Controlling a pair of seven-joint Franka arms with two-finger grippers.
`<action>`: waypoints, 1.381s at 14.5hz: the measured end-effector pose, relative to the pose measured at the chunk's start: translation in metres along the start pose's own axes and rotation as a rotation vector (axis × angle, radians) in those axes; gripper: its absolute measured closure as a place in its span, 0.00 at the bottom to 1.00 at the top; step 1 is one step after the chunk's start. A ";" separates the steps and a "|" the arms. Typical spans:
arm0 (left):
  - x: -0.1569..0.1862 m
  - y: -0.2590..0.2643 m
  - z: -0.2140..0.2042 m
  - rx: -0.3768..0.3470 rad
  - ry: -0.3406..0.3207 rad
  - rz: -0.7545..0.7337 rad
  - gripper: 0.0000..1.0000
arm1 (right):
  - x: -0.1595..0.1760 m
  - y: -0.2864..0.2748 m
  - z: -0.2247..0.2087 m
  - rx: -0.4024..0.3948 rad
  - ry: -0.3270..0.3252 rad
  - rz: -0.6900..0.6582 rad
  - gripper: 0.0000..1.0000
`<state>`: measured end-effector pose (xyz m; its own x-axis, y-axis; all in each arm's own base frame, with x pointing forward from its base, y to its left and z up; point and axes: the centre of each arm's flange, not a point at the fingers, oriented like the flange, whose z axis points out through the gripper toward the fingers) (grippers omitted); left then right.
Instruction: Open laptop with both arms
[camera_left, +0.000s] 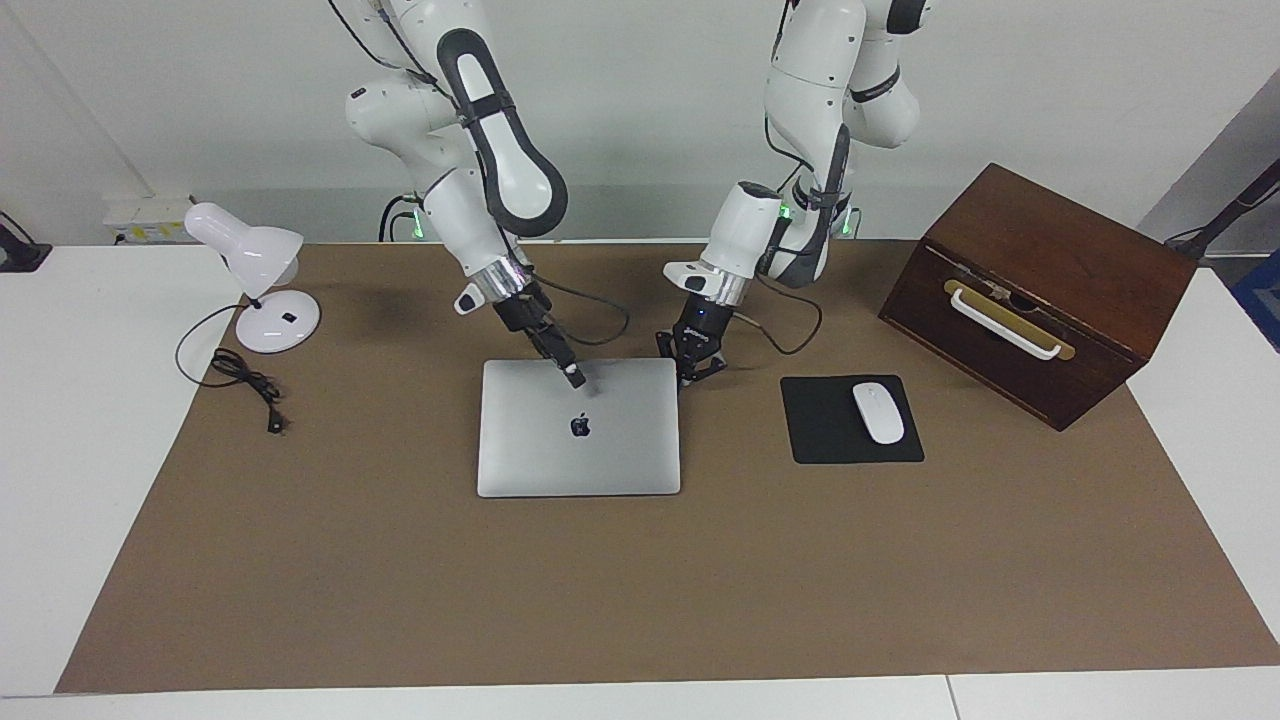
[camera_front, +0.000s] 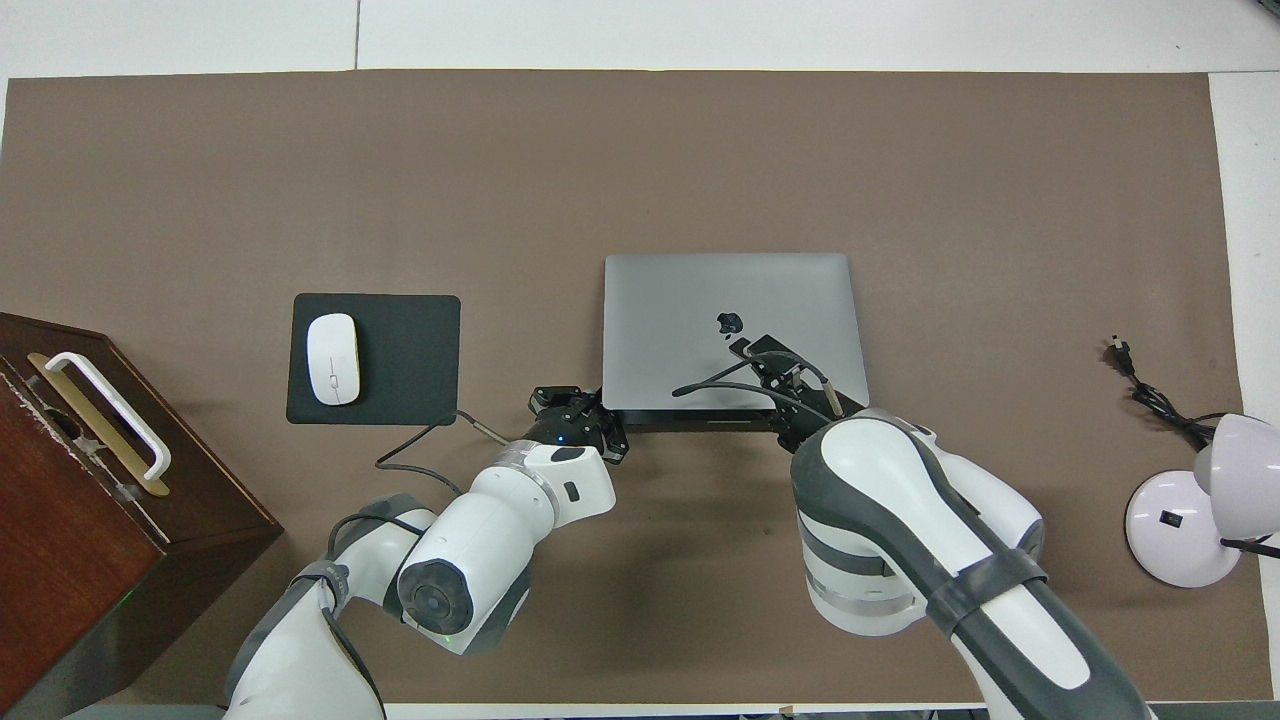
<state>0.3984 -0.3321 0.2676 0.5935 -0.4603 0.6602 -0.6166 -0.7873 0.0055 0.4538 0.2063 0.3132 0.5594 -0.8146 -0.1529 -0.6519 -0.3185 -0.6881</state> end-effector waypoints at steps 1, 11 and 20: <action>0.000 0.000 0.000 0.000 0.000 0.001 0.99 | 0.000 -0.002 0.001 0.003 0.002 0.000 0.00; 0.000 0.000 0.000 0.000 0.000 0.002 0.99 | 0.009 -0.050 -0.006 0.093 0.032 0.003 0.00; 0.000 0.000 0.000 0.000 0.001 0.002 0.99 | 0.034 -0.101 -0.005 0.190 0.061 0.022 0.00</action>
<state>0.3985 -0.3328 0.2674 0.5915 -0.4618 0.6609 -0.6183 -0.7859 0.0042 0.5362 0.2088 0.3809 0.5105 -0.8500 -0.1300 -0.5519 -0.2079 -0.8076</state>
